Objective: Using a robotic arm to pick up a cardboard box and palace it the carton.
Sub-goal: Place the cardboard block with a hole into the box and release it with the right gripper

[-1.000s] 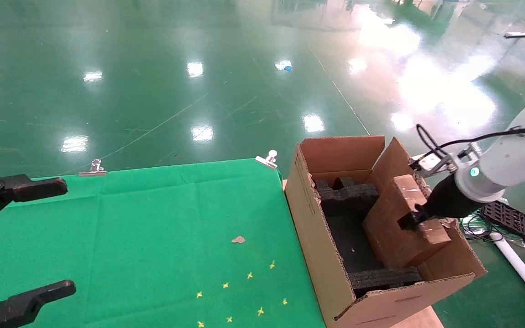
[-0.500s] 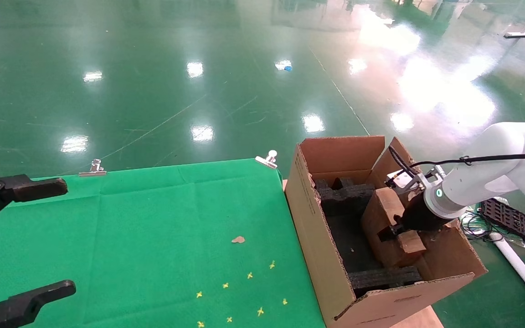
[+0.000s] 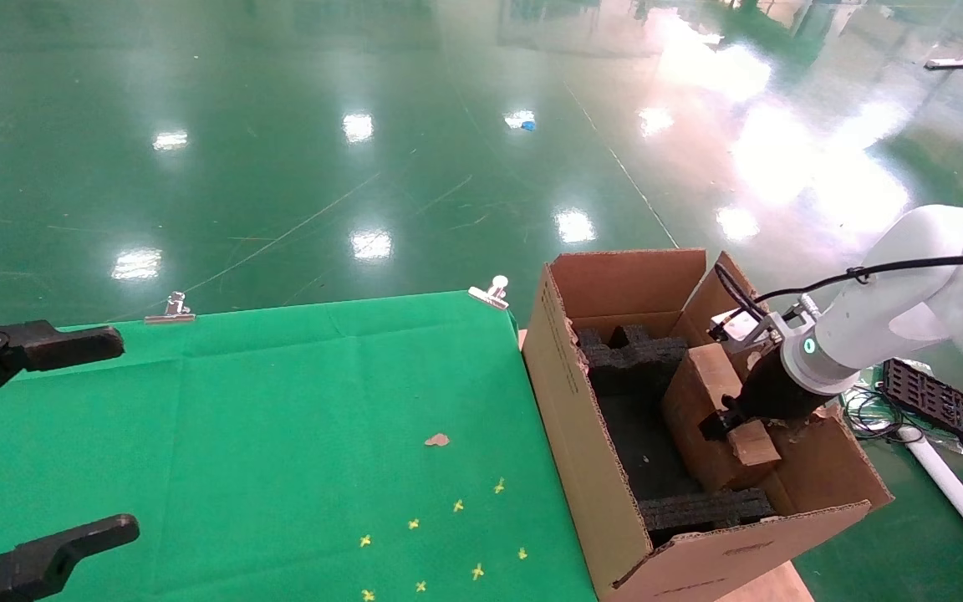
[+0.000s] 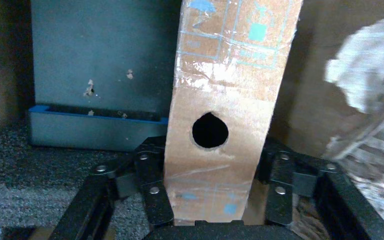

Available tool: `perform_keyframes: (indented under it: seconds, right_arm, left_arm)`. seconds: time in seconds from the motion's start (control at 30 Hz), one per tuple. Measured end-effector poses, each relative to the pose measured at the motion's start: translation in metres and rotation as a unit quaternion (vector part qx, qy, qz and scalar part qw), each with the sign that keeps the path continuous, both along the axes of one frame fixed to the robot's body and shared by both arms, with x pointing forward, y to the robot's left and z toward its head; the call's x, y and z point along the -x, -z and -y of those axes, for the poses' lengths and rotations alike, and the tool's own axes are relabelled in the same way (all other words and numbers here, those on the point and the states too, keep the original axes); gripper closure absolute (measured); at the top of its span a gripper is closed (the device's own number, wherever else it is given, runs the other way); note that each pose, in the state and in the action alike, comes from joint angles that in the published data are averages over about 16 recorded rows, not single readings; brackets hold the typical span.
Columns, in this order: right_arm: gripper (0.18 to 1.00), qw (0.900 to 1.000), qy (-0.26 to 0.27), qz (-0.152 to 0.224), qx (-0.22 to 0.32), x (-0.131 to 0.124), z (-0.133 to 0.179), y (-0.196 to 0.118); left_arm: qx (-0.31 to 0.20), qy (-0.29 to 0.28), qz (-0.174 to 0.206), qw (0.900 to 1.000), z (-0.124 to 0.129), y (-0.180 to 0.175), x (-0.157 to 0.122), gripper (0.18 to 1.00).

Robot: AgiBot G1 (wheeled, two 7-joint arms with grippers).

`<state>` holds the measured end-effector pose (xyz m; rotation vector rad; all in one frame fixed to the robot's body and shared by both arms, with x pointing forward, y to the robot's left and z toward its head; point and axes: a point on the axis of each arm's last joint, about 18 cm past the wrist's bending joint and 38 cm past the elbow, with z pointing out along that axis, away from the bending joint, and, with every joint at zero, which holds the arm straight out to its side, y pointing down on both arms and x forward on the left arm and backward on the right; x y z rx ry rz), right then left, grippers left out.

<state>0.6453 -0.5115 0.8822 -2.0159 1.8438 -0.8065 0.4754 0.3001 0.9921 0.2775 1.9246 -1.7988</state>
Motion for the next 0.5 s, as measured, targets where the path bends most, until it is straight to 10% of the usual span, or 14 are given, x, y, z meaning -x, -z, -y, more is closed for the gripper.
perform_keyframes:
  seconds: [0.5]
  right_arm:
    - [0.622, 1.0, 0.0, 0.002, 0.006, -0.002, 0.001, -0.012]
  left_arm:
    - [0.0, 0.0, 0.0, 1.0, 0.0, 0.0, 0.0, 0.184]
